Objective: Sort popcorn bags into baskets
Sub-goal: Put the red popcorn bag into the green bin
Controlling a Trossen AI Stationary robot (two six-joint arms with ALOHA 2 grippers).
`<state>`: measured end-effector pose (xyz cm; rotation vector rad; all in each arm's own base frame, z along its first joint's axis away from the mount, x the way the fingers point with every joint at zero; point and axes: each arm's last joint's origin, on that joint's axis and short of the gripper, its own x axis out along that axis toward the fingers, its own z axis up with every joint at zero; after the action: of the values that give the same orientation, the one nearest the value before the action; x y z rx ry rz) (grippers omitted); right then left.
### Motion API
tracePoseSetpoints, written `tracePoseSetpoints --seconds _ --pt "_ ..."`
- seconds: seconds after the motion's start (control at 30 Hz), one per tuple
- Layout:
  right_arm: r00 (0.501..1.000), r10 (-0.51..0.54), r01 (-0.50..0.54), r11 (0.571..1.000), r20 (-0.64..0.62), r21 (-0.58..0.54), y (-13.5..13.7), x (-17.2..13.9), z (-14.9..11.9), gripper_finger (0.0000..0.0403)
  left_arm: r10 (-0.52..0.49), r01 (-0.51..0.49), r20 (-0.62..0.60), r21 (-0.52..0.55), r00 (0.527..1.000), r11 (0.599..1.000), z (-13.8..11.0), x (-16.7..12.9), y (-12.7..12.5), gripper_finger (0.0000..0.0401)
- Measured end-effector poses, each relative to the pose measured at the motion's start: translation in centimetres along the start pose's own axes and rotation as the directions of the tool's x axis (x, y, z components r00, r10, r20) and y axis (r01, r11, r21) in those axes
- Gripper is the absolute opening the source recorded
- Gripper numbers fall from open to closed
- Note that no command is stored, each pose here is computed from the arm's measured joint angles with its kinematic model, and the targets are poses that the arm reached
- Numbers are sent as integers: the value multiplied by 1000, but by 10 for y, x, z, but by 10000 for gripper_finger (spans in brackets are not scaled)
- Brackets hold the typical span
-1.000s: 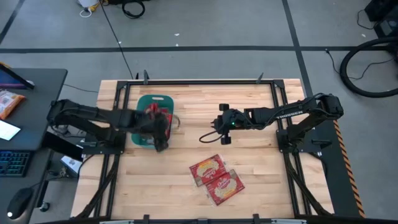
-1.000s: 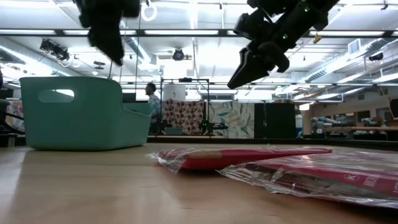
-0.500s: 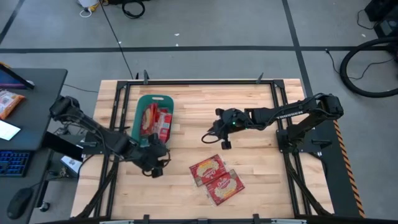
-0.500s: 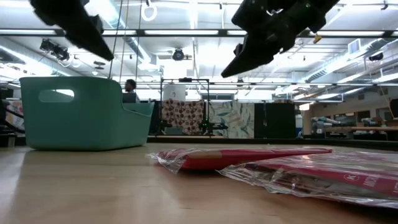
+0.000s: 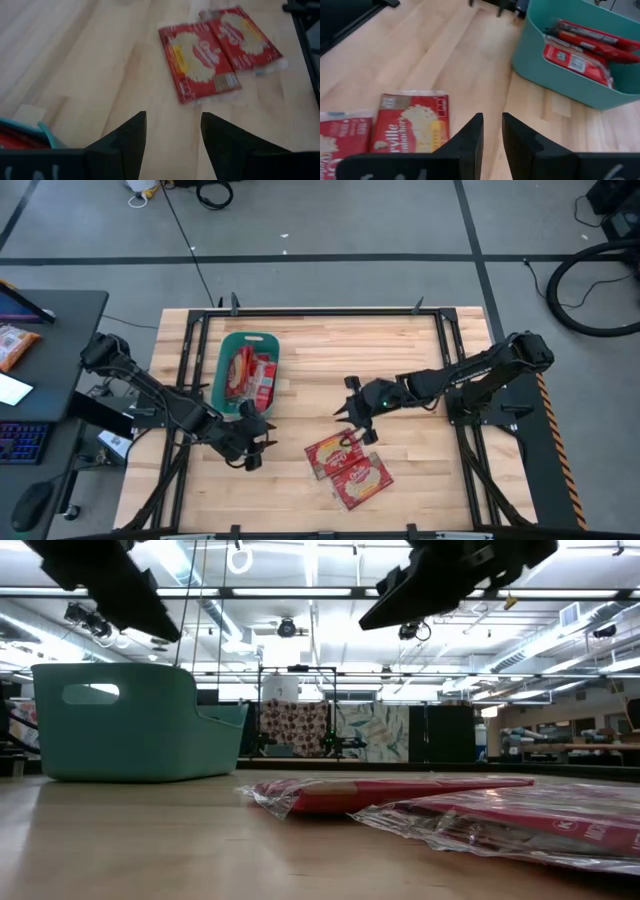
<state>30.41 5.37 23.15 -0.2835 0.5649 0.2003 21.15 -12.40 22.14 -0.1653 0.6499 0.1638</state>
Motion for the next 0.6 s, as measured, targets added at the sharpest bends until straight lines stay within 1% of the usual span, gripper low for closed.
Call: tracePoseSetpoints --seconds 0.1,0.2,0.37,0.6 --pt "1000 2 -2 1000 2 23 9 -1 2 75 3 -4 35 33 999 999 3 0 -1 192" --pt "1000 5 -5 999 -6 50 18 6 1 75 -4 -1 72 72 997 997 6 0 -3 192" --pt "997 47 -44 998 -59 42 36 33 -12 75 -7 -12 129 144 992 990 11 -1 -5 192" --pt "996 81 -80 997 -34 19 58 61 -22 75 -1 -34 141 249 990 968 14 6 -5 192"
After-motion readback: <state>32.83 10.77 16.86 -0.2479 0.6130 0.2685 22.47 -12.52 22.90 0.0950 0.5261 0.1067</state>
